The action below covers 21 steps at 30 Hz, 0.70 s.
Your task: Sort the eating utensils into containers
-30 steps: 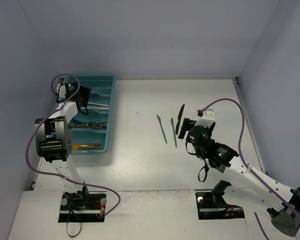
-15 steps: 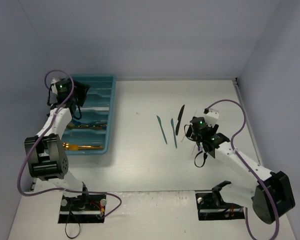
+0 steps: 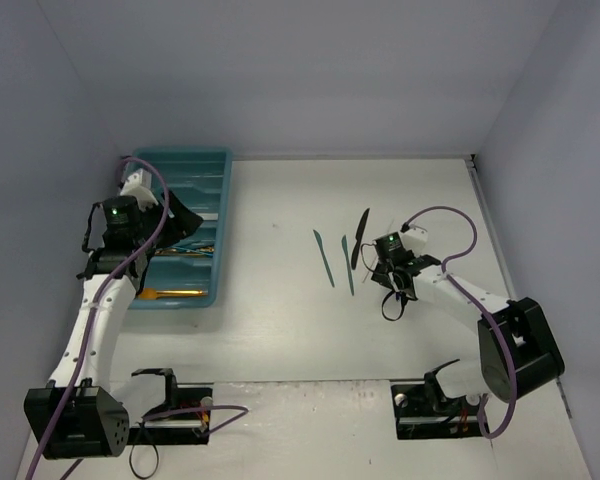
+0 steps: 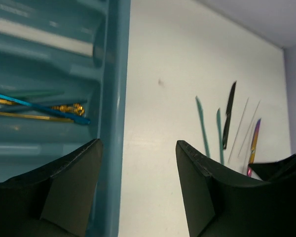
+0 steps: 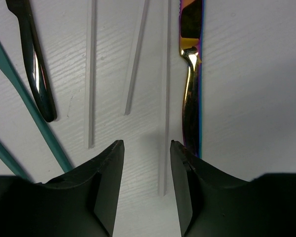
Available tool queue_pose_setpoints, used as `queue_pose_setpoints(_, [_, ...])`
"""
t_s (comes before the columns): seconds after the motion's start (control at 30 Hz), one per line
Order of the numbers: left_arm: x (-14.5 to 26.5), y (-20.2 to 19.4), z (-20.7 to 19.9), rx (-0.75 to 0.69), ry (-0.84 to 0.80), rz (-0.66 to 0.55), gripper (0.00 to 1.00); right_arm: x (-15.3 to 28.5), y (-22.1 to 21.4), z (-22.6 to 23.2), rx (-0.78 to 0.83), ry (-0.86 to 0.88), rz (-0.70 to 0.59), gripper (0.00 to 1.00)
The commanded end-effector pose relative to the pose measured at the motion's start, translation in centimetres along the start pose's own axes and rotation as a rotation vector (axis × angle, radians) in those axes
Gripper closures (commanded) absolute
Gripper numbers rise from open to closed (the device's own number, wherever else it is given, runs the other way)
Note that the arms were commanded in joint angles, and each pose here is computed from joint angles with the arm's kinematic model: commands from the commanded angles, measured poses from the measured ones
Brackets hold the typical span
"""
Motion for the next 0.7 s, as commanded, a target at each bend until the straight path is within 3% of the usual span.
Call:
queue_pose_setpoints(0.0, [-0.8, -3.1, 0.6, -0.072, -0.053, 0.095, 0.42, -0.6, -0.1, 0.5, -0.055, 0.019, -0.002, 0.61])
queue_pose_setpoints(0.5, [-1.0, -3.6, 0.4, -0.075, -0.085, 0.110, 0.42, -2.5, -2.4, -1.2, -0.029, -0.067, 0.038, 0.63])
queue_pose_setpoints(0.67, [-0.9, -3.6, 0.4, -0.074, -0.084, 0.109, 0.42, -3.1, -2.9, -1.6, -0.022, -0.091, 0.043, 0.76])
Point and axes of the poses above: each gripper's point midway between its finger pads, its own x axis back along the fingers, its own z axis along the line the jaws close on, y = z × x, the point moved 2 cm from there along x, back along the fingers, and after that the axes turned 1 degree about -x, right-handed, at the moved point
